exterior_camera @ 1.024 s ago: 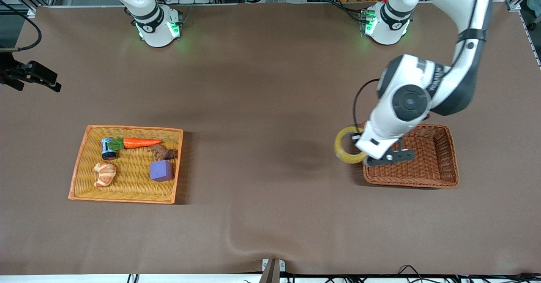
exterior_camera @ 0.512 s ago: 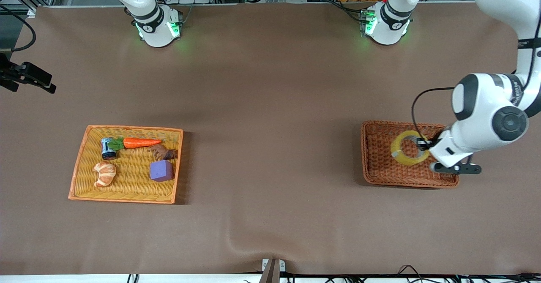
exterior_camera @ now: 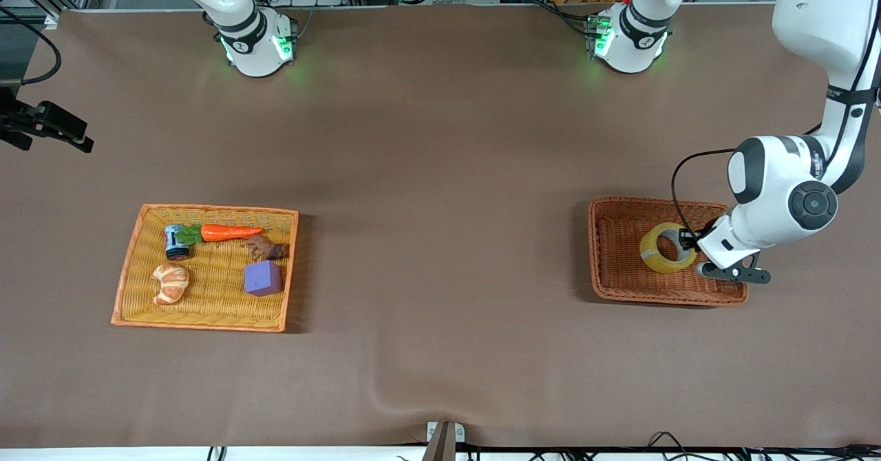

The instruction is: Transfer tape with both arms

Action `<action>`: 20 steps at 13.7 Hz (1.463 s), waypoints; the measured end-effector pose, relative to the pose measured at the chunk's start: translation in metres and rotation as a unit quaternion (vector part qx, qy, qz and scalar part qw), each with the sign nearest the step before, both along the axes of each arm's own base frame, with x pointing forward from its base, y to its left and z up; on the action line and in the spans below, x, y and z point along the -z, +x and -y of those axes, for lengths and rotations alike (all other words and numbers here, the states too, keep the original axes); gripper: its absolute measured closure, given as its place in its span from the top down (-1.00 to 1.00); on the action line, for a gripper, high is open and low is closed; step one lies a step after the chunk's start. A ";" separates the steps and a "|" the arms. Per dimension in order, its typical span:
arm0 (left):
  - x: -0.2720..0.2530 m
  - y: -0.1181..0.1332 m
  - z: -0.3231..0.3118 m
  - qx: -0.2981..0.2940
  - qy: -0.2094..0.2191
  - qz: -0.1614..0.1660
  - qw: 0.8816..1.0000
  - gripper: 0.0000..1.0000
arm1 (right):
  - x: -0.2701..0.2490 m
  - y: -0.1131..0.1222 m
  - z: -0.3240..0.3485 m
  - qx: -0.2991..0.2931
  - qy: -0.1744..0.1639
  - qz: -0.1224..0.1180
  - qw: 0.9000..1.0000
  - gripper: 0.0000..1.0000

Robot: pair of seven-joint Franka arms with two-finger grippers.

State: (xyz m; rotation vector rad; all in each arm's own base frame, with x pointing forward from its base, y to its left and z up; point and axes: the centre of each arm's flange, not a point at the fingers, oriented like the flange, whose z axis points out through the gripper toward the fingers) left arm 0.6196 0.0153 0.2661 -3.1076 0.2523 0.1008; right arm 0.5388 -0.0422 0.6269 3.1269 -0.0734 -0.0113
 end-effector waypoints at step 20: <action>-0.339 -0.034 0.051 -0.074 -0.002 0.053 0.996 1.00 | 0.003 0.002 -0.003 -0.004 -0.001 -0.002 1.000 1.00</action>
